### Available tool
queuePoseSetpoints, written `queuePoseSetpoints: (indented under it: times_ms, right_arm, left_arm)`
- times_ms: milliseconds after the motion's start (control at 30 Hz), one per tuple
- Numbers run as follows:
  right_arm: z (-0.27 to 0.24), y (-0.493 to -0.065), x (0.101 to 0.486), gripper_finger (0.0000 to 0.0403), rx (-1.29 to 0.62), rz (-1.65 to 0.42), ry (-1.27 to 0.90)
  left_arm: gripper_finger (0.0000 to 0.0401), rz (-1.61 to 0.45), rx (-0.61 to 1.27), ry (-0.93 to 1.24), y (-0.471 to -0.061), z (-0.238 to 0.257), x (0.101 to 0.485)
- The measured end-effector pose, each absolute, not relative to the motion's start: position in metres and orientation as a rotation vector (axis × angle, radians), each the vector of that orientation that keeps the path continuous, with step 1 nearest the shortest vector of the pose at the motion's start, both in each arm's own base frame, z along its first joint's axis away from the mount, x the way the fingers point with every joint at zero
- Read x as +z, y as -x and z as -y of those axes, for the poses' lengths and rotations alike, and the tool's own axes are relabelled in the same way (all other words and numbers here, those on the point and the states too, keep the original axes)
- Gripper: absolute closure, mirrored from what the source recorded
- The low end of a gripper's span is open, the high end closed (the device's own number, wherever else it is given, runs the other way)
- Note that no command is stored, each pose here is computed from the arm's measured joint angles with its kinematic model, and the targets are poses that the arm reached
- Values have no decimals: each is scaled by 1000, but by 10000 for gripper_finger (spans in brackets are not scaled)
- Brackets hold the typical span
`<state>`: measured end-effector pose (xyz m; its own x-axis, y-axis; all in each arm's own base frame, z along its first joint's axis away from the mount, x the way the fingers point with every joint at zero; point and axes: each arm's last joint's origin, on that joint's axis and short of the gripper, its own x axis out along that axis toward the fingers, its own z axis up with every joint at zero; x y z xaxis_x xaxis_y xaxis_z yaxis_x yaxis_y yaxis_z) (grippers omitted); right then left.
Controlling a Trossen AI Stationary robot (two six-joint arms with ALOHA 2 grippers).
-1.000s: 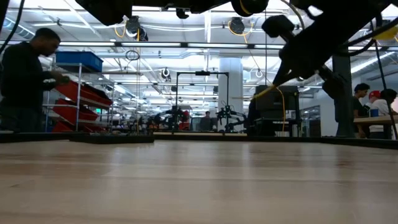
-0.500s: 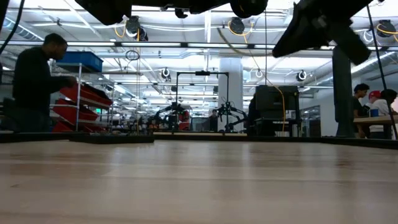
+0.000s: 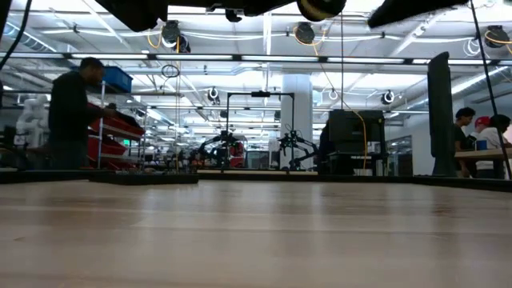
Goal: Coil cords
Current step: Coil the yellow wire onto the spool
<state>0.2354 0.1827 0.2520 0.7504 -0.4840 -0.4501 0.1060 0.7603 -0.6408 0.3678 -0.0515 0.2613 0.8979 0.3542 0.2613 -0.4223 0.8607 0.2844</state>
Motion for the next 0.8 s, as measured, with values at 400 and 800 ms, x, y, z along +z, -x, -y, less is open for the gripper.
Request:
queuePoseSetpoints:
  times_ms: [400,800]
  right_arm:
    - [-180,-241,294,403,-435,-508,603]
    - [-168,-249,294,402,-453,-551,679]
  left_arm:
    - [399,321,377,-293,-363,62,272]
    - [399,419,269,-173,-359,70,277]
